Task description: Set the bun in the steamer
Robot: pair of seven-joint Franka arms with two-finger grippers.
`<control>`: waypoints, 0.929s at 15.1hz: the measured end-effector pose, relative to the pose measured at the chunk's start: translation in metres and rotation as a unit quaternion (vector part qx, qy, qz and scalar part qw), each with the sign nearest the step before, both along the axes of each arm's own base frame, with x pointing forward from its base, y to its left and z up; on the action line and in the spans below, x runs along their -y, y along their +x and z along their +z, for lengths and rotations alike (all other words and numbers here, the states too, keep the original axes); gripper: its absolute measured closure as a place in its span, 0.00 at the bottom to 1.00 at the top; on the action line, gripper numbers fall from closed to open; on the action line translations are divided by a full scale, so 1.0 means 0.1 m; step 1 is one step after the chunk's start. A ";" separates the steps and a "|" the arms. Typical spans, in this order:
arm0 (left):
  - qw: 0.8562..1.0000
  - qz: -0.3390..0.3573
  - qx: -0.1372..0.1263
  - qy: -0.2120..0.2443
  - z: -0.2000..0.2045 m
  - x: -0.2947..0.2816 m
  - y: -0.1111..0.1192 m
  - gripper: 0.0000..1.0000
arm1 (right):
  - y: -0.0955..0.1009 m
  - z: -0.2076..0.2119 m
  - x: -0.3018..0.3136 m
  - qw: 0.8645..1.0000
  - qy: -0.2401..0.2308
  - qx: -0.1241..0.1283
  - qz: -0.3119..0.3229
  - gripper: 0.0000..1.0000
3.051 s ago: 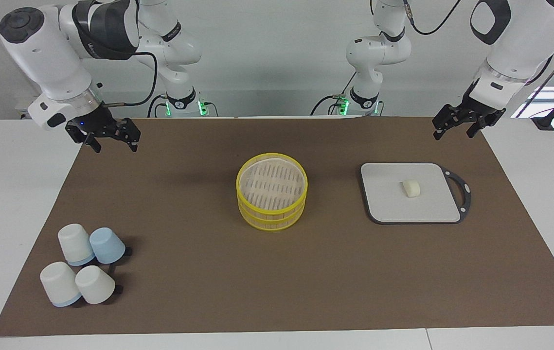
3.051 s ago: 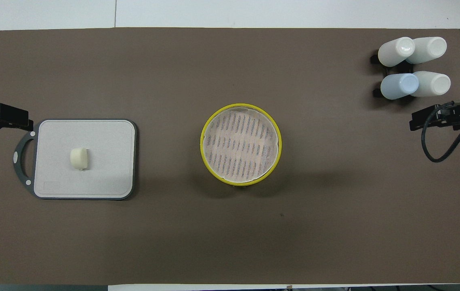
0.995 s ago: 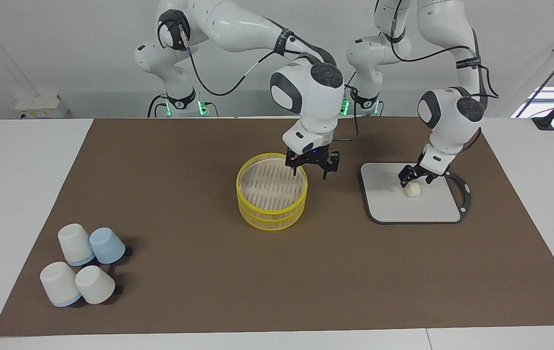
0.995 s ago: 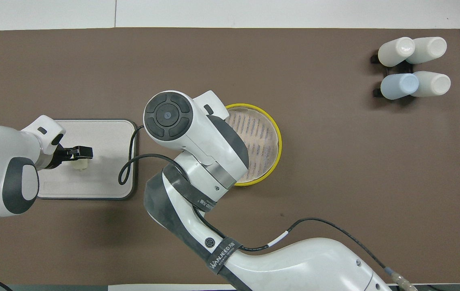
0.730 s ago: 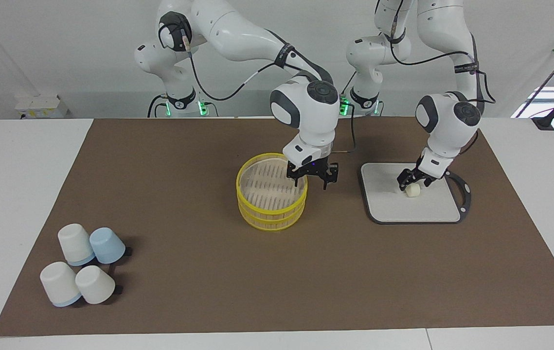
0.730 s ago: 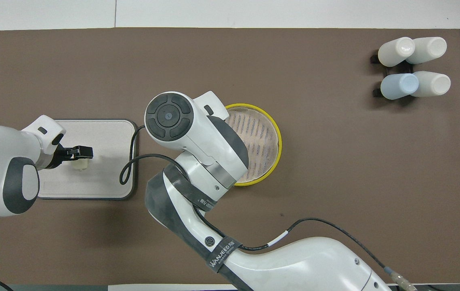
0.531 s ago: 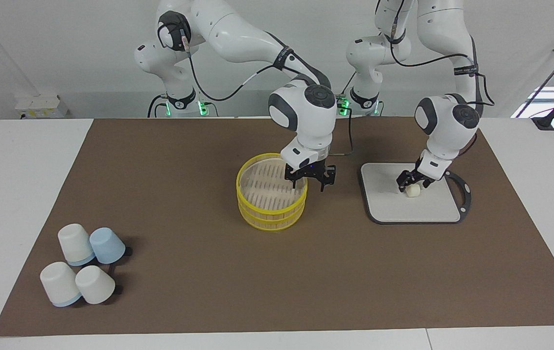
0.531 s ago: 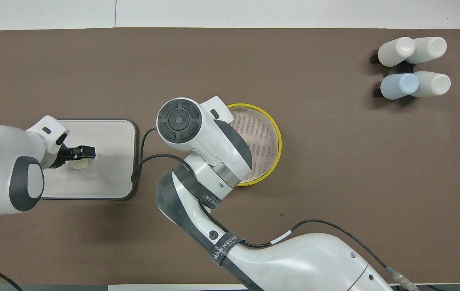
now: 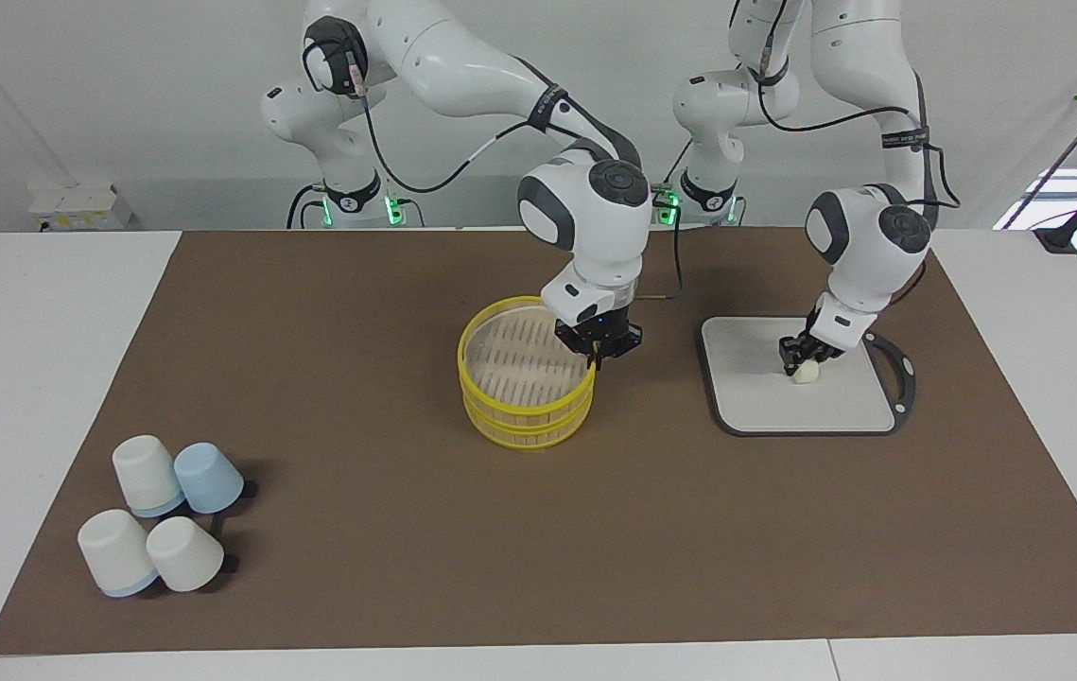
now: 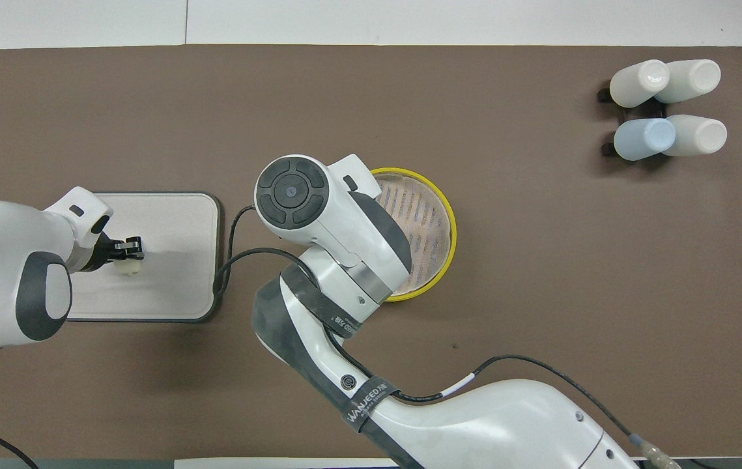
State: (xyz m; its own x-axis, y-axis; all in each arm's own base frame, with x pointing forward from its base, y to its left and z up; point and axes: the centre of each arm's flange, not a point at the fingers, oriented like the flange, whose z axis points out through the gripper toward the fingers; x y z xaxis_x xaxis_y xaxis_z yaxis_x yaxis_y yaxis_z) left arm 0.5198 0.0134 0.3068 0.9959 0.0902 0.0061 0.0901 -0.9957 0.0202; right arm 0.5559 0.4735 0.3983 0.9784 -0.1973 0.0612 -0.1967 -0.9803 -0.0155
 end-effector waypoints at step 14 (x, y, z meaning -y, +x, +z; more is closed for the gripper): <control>0.999 0.035 -0.018 -0.002 0.85 0.49 0.42 0.63 | 0.76 1.32 2.06 0.996 -0.013 -0.002 0.089 0.92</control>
